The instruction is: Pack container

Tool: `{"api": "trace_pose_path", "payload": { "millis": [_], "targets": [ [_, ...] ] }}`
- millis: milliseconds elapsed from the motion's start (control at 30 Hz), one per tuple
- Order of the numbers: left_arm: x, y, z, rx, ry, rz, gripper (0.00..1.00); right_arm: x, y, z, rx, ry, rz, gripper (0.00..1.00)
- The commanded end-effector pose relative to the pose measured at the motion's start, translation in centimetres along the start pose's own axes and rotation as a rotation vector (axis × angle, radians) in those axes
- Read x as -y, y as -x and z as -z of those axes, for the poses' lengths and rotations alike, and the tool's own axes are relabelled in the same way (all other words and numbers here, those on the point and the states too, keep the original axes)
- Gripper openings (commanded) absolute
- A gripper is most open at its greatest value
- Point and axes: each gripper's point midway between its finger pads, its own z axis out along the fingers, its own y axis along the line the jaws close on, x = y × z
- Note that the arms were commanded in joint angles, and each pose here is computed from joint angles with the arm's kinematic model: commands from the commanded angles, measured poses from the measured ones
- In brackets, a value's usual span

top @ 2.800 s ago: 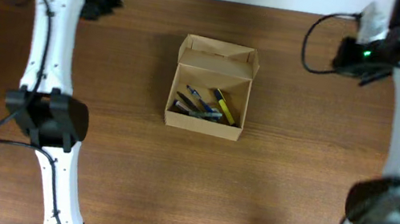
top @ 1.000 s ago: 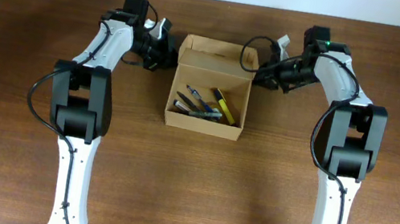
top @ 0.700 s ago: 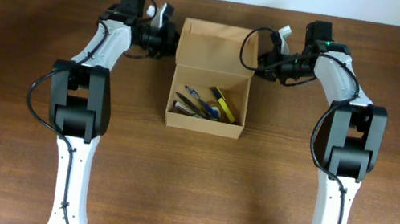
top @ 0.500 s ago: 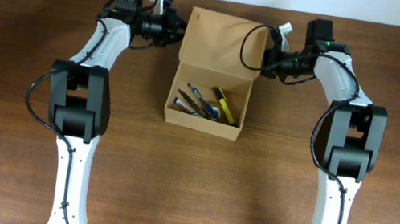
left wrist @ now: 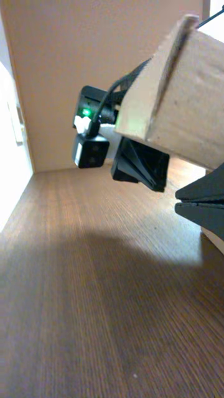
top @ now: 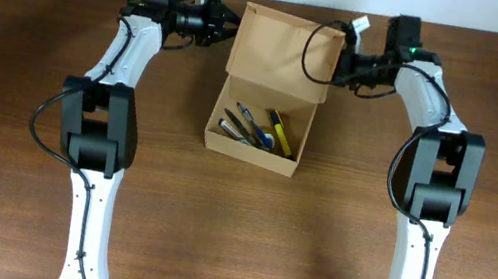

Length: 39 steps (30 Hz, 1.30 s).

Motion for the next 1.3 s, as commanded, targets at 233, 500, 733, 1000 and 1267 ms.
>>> {"api": "trace_pose_path", "payload": {
  "millis": [233, 500, 733, 1000, 1267],
  "targets": [
    [4.0, 1.5, 0.8, -0.003, -0.081, -0.106, 0.02, -9.2, 3.7, 3.7, 0.057, -0.01, 0.228, 0.04],
    [5.6, 1.8, 1.2, -0.007, -0.09, -0.134, 0.02, -10.6, 1.1, 4.1, -0.047, -0.172, 0.27, 0.04],
    [2.8, 0.9, 3.6, 0.005, 0.283, -0.155, 0.01, -11.0, -1.8, 4.3, -0.18, -0.344, 0.301, 0.04],
    [4.7, -1.0, 7.9, -0.041, 0.61, -0.27, 0.02, -13.1, -4.8, 4.1, -0.303, -0.516, 0.345, 0.04],
    [3.5, -4.7, 11.2, -0.145, 0.827, -0.176, 0.02, -15.3, -7.7, 4.5, -0.425, -0.696, 0.424, 0.04]
  ]
}}
